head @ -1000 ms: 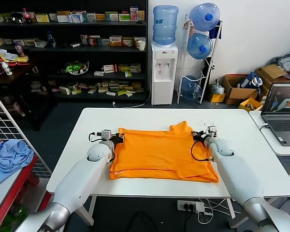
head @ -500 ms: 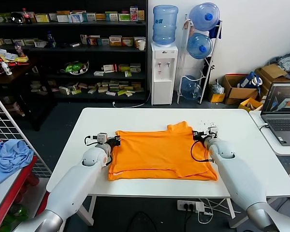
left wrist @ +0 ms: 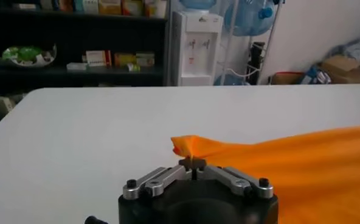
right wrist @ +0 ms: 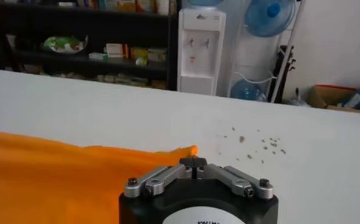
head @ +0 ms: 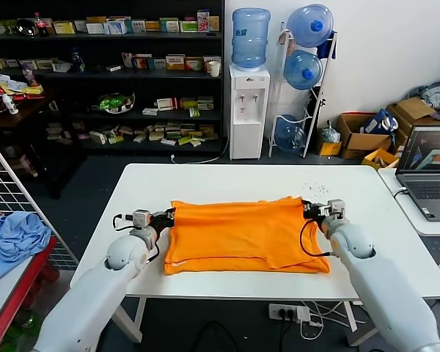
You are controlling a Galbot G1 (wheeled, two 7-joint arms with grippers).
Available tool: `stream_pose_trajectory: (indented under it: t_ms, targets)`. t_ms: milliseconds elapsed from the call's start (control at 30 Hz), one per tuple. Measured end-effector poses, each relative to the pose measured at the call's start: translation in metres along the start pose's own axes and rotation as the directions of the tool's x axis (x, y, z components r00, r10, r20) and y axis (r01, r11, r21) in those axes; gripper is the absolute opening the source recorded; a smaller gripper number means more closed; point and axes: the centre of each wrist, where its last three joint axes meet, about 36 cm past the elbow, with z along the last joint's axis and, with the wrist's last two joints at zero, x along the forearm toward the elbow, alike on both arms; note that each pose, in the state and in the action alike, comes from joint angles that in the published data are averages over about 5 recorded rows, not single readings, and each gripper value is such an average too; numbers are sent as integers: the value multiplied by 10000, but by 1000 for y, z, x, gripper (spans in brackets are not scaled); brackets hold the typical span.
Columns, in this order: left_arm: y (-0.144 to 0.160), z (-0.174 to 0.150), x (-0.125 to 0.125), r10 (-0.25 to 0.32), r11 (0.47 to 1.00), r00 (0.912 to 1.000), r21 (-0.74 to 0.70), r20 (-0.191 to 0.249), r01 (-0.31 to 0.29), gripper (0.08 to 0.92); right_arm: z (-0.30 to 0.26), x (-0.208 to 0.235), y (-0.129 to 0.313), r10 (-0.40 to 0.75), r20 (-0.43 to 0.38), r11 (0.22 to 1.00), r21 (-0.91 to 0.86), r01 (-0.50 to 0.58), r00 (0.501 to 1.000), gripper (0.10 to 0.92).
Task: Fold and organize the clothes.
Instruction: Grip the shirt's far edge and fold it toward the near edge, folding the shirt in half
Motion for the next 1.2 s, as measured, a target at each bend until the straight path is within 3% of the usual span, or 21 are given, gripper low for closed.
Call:
stream_pose_trajectory:
  t_ms: [400,567,667,1200]
  targets:
    - [-15,32,71,507,9979,9983,-392,-296,-518,92,39,87,25,154,-776,9953,960,-79,9969,125]
    - [-26,51,88,661,9969,9965,-397,-512,-682,92,52,106,35,109,-1131,9938,1116,18,9935,126]
    - [-28,55,93,635,9970,9965,-408,-536,-657,133,55,114,41,83,-1209,9936,1129,55,9926,158]
    - [-29,55,86,98,9996,9975,261,-704,-80,590,56,134,55,24,-1292,9939,1096,119,9916,626]
